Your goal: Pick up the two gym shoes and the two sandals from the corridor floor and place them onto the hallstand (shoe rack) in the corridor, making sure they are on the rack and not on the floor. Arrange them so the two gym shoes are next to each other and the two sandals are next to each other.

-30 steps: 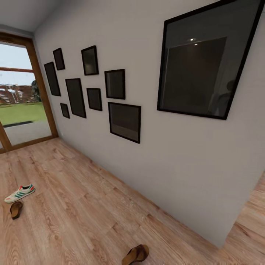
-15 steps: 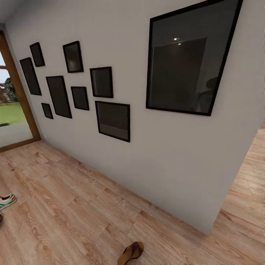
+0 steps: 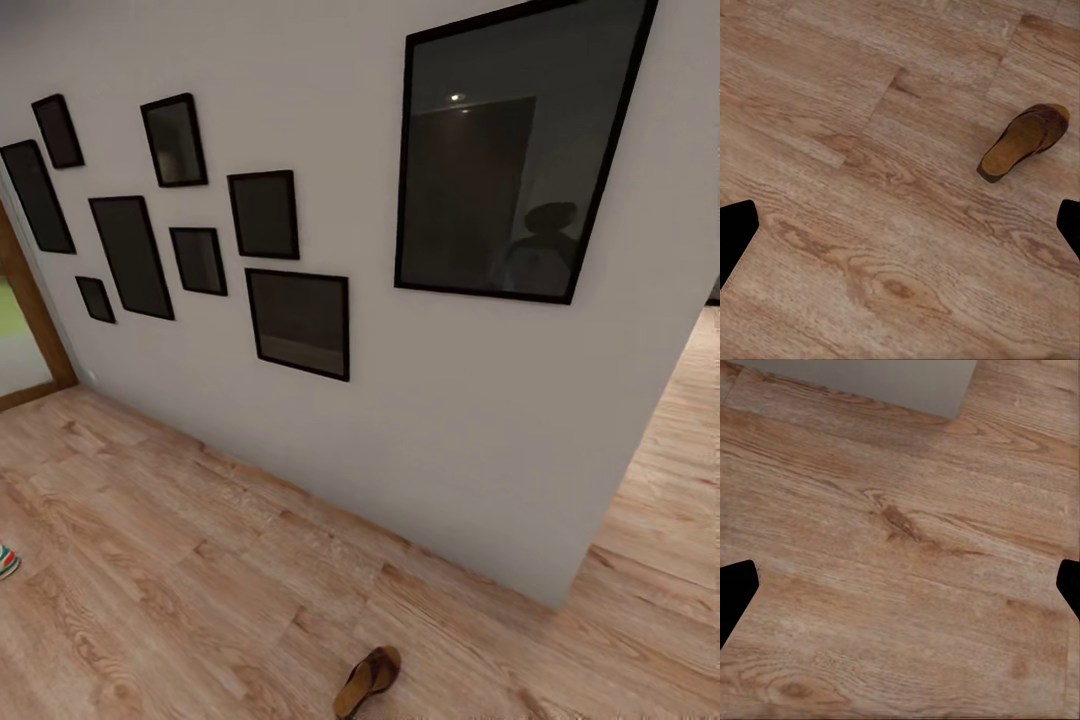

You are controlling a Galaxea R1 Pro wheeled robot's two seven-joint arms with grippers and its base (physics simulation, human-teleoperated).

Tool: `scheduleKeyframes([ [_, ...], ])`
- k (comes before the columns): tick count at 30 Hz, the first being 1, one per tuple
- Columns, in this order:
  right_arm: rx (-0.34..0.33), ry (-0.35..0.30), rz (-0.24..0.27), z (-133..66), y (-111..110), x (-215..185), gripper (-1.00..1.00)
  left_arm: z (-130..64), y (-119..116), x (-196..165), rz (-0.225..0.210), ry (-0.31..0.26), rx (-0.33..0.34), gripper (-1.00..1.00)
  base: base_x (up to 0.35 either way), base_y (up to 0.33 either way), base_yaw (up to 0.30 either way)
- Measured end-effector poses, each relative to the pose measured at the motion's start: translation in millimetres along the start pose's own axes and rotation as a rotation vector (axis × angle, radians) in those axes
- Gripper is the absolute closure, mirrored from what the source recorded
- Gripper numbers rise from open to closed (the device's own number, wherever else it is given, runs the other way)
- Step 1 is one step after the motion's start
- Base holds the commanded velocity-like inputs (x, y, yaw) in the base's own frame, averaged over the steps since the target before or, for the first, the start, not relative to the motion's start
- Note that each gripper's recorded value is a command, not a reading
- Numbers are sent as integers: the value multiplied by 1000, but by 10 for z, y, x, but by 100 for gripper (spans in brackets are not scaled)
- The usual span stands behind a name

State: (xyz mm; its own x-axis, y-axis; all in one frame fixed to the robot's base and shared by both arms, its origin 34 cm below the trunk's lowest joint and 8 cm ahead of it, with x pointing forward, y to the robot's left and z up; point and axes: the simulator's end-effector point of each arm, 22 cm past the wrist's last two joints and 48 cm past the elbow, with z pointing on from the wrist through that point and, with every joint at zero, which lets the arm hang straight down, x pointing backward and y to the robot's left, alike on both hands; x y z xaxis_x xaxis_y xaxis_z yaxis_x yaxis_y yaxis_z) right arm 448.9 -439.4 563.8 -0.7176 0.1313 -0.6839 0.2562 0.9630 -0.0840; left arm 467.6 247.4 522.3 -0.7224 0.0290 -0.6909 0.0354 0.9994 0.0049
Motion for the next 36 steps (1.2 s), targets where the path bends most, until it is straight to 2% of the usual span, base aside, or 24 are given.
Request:
scheduleKeyframes([
  [27, 5, 38, -9, 19, -17, 158, -100, 9, 19, 173, 1, 38, -4, -100, -2, 9, -153],
  [36, 7, 52, -12, 27, -23, 212, -100, 14, 56, 230, 3, 51, -9, -100, -235, 26, -153],
])
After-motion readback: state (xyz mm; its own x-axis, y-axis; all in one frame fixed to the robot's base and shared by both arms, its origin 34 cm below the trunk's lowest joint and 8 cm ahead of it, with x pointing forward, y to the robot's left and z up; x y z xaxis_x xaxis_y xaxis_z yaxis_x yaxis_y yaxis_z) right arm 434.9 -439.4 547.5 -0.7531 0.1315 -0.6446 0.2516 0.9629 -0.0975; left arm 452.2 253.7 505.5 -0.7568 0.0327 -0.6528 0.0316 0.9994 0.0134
